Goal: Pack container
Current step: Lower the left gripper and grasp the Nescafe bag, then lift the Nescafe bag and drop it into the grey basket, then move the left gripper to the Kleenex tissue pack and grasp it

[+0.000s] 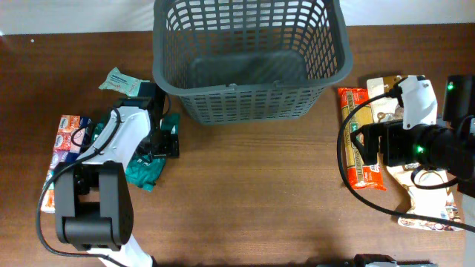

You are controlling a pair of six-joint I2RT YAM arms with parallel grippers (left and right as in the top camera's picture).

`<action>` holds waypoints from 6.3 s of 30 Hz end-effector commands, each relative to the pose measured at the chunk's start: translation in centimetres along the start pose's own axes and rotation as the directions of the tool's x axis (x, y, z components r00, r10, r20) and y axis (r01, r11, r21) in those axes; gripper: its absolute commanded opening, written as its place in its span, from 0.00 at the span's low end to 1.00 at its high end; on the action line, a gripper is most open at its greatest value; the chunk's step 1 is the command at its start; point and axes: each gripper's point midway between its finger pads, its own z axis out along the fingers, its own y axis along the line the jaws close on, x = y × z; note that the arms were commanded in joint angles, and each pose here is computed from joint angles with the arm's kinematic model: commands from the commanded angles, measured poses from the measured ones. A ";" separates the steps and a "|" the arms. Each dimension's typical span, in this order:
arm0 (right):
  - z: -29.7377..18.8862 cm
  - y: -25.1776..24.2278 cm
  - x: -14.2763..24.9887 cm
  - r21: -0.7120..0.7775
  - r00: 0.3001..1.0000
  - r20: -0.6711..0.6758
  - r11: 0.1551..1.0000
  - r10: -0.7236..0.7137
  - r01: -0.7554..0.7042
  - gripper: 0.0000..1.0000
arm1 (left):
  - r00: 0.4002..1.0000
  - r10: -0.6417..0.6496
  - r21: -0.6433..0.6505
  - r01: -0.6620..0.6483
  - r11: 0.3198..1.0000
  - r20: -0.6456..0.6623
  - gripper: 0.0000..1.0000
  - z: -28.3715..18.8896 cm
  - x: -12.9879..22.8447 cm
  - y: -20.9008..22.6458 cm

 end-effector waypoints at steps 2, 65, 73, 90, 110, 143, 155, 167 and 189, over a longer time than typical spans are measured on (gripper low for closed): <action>-0.3 0.2 -0.2 0.001 1.000 0.013 1.000 -0.019 0.019 0.99 | 1.000 -0.003 -0.002 0.003 1.000 -0.018 0.99 1.3 0.3 -0.2; -0.4 -0.9 -0.3 0.060 1.000 0.011 0.998 -0.016 0.016 0.99 | 0.166 -0.339 0.307 0.193 0.932 0.926 0.02 -42.8 -1.2 10.5; -0.4 -0.8 0.1 0.058 1.000 -0.005 0.998 -0.011 0.012 0.99 | 0.053 -0.338 0.339 -0.022 0.940 0.940 0.02 -45.7 -8.6 2.3; -0.5 -0.4 2.8 0.047 0.993 -0.111 0.998 0.049 -0.044 0.99 | 0.084 -0.331 0.340 -0.303 0.890 0.940 0.02 -44.5 -11.0 -16.0; -0.5 -0.4 2.9 0.047 0.992 -0.117 0.998 0.049 -0.044 0.99 | 0.292 0.428 -0.253 -0.485 0.837 0.855 0.02 -32.1 -8.4 -17.2; -0.5 -0.6 2.6 0.059 0.994 -0.103 0.997 0.046 -0.040 0.99 | 0.189 -0.136 0.126 0.066 0.990 0.973 0.93 -45.1 -12.5 0.4; -0.4 -0.7 2.3 0.060 0.995 -0.094 0.997 0.044 -0.038 0.99 | 0.741 -0.306 0.054 0.344 0.938 0.598 0.98 -27.7 -6.3 14.3; 0.2 -1.2 1.6 0.073 0.995 -0.092 0.997 0.032 -0.025 0.99 | 0.962 -0.076 -0.040 0.089 0.995 0.261 0.98 -17.9 -2.0 15.6; -8.9 -5.3 -3.8 0.418 0.963 0.261 0.907 -0.060 -0.057 0.99 | 0.953 0.074 -0.012 -0.074 0.997 0.293 0.99 -5.0 -2.5 19.1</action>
